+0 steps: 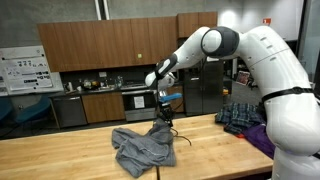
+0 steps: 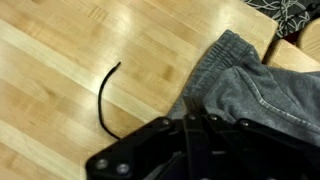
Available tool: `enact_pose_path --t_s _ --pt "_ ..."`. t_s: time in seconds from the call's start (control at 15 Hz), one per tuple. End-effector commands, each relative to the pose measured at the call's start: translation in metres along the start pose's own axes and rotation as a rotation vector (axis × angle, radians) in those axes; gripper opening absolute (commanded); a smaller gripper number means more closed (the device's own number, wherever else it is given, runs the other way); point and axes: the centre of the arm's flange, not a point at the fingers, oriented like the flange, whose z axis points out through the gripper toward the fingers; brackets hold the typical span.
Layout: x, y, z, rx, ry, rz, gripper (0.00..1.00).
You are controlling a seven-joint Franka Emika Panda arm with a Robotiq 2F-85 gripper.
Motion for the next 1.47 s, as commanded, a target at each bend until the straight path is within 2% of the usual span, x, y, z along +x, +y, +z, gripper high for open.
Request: enact_pose_path --t_s 0.0,0.2,0.47,0.8,1.4 --pt "-0.054 0.056 -0.006 0.085 0.036 0.129 0.0" --pt "-0.075 0.102 -0.028 0.117 0.071 0.218 0.0" --pt "-0.098 0.145 -0.066 0.105 0.115 0.292 0.0" --pt "-0.116 0.172 -0.107 0.062 0.142 0.331 0.0" --pt "-0.127 0.222 -0.18 -0.015 0.201 0.406 0.0"
